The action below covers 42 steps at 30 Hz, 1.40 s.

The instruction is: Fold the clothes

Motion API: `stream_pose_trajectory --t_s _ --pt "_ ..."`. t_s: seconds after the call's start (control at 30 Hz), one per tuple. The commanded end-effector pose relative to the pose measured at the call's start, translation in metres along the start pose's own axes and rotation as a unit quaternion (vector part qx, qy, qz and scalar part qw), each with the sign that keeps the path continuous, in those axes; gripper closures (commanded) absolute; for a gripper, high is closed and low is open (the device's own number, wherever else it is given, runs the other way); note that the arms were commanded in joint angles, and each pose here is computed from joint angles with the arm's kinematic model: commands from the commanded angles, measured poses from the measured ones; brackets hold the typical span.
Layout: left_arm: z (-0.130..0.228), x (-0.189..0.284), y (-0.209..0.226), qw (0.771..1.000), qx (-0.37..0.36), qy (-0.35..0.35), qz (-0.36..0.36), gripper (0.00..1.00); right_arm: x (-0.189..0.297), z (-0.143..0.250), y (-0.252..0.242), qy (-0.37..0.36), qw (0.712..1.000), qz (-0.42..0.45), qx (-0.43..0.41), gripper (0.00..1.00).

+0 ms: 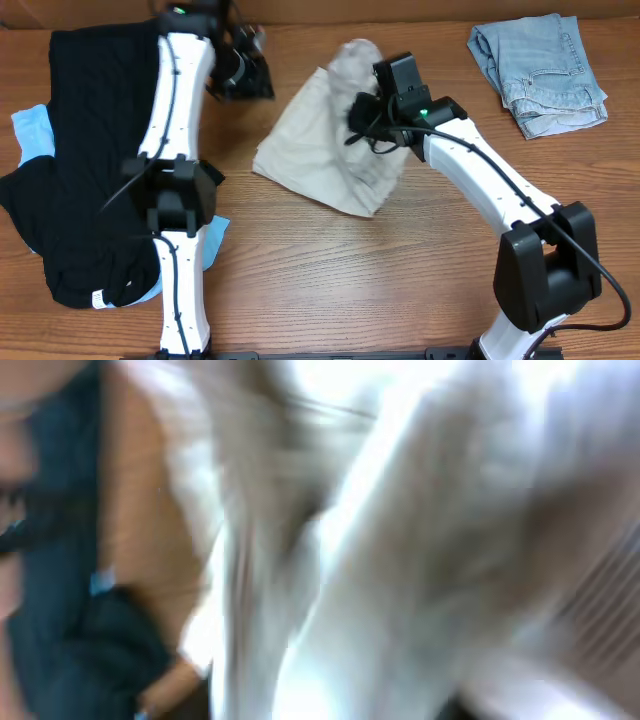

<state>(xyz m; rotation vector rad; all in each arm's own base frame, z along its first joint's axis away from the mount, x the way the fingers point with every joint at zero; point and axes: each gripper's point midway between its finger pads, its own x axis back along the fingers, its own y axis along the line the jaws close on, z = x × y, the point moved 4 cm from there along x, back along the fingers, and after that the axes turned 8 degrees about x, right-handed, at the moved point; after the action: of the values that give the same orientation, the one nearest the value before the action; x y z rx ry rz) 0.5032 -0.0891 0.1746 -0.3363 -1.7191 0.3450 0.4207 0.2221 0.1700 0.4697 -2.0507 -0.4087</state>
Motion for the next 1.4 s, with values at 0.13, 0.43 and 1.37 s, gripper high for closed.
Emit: stream_pose_trajectory --t_s 0.13,0.43,1.37 --pt "-0.019 0.035 0.02 0.997 0.041 -0.06 -0.006 0.55 0.018 0.027 0.079 0.072 0.972 -0.184 0.127 0.15" --pt "-0.019 0.037 0.025 0.998 0.029 -0.062 -0.014 0.56 0.019 0.019 0.006 0.073 0.996 -0.011 0.053 0.16" --pt "-0.016 0.036 0.027 0.998 0.02 -0.054 -0.027 0.56 -0.017 0.12 -0.142 0.273 0.914 0.3 -0.001 0.24"
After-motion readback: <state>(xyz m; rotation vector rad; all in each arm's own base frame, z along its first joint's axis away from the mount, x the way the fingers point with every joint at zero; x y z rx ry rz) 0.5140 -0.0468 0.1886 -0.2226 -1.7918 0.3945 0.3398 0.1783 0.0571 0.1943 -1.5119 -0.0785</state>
